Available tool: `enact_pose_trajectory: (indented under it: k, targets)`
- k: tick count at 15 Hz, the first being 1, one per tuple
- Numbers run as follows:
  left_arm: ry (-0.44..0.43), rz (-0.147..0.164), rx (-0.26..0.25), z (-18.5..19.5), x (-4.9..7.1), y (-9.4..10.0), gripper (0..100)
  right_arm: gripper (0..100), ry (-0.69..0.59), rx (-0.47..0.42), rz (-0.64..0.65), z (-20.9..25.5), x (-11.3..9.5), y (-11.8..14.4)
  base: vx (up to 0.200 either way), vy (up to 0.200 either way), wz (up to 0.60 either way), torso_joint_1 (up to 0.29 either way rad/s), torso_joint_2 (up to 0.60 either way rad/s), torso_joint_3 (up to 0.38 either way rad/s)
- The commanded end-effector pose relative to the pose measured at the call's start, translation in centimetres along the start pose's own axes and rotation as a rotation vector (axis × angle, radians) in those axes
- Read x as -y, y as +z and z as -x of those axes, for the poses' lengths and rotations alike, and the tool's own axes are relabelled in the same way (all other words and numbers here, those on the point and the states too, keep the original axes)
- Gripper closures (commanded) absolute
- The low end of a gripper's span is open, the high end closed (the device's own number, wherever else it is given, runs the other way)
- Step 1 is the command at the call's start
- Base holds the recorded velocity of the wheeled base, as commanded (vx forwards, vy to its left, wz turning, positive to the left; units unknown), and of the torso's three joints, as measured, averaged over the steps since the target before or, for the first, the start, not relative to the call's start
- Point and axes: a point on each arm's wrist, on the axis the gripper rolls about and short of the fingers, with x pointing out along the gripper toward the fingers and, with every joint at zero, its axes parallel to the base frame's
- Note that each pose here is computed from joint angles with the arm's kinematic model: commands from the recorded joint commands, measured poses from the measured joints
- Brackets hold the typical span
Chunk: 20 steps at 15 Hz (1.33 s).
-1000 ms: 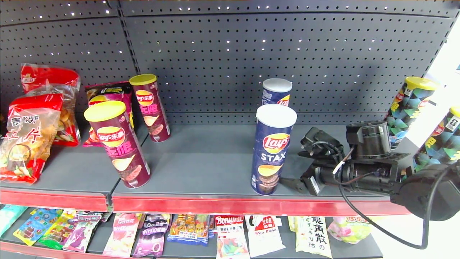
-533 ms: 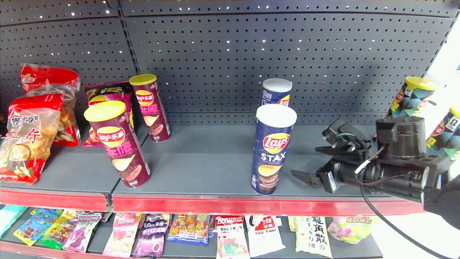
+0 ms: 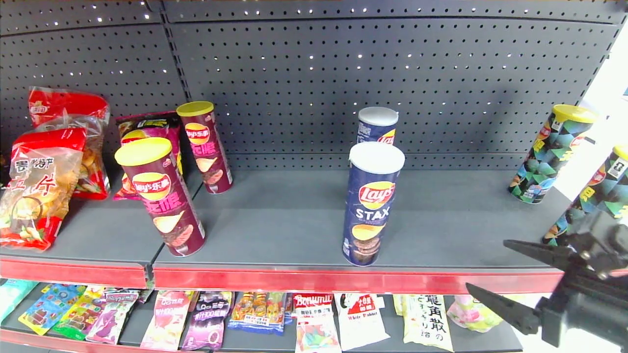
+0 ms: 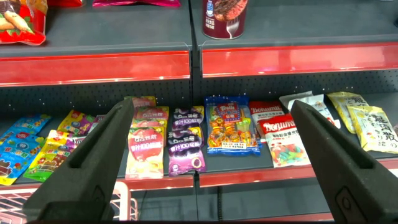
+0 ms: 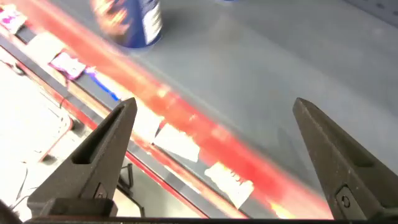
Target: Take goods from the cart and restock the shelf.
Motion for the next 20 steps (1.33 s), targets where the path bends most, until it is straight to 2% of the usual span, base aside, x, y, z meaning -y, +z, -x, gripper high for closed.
enact_pose_trajectory:
  k: [1, 8, 10, 11, 13, 16, 17, 19, 20]
  targets:
    - [0.002, 0.001, -0.001, 0.0, 0.0, 0.0, 0, 0, -0.060, 0.119, -0.006, 5.4, -1.2, -3.7, 0.000, 0.000, 0.00, 0.000, 0.00, 0.000]
    - [0.000, 0.001, -0.001, 0.0, 0.0, 0.0, 0, 0, -0.466, 0.123, -0.091, 10.4, -3.4, -8.8, 0.000, 0.000, 0.00, 0.000, 0.00, 0.000]
    - [0.000, 0.001, -0.001, 0.0, 0.0, 0.0, 0, 0, -0.565, 0.159, -0.130, 11.3, -4.4, -10.1, 0.000, 0.000, 0.00, 0.000, 0.00, 0.000]
    - [0.000, 0.001, -0.001, 0.0, 0.0, 0.0, 0, 0, -0.575, 0.215, -0.140, 11.7, -4.8, -10.4, 0.000, 0.000, 0.00, 0.000, 0.00, 0.000]
    - [0.002, 0.001, -0.001, 0.0, 0.0, 0.0, 0, 0, -0.598, 0.232, -0.169, 11.8, -4.8, -10.4, 0.000, 0.000, 0.00, 0.000, 0.00, 0.000]
    - [0.000, 0.001, -0.001, 0.0, 0.0, 0.0, 0, 0, -0.595, 0.270, -0.309, 11.8, -4.8, -10.4, 0.000, 0.000, 0.00, 0.000, 0.00, 0.000]
    - [0.000, 0.001, -0.001, 0.0, 0.0, 0.0, 0, 0, -0.598, 0.274, -0.312, 11.8, -4.8, -10.4, 0.000, 0.000, 0.00, 0.000, 0.00, 0.000]
    - [0.000, 0.001, -0.001, 0.0, 0.0, 0.0, 0, 0, -0.614, 0.254, -0.217, 11.8, -4.8, -10.4, 0.000, 0.000, 0.00, 0.000, 0.00, 0.000]
    - [0.000, 0.001, -0.001, 0.0, 0.0, 0.0, 0, 0, -0.549, 0.291, -0.179, 12.1, -5.0, -10.5, 0.000, 0.000, 0.00, 0.000, 0.00, 0.000]
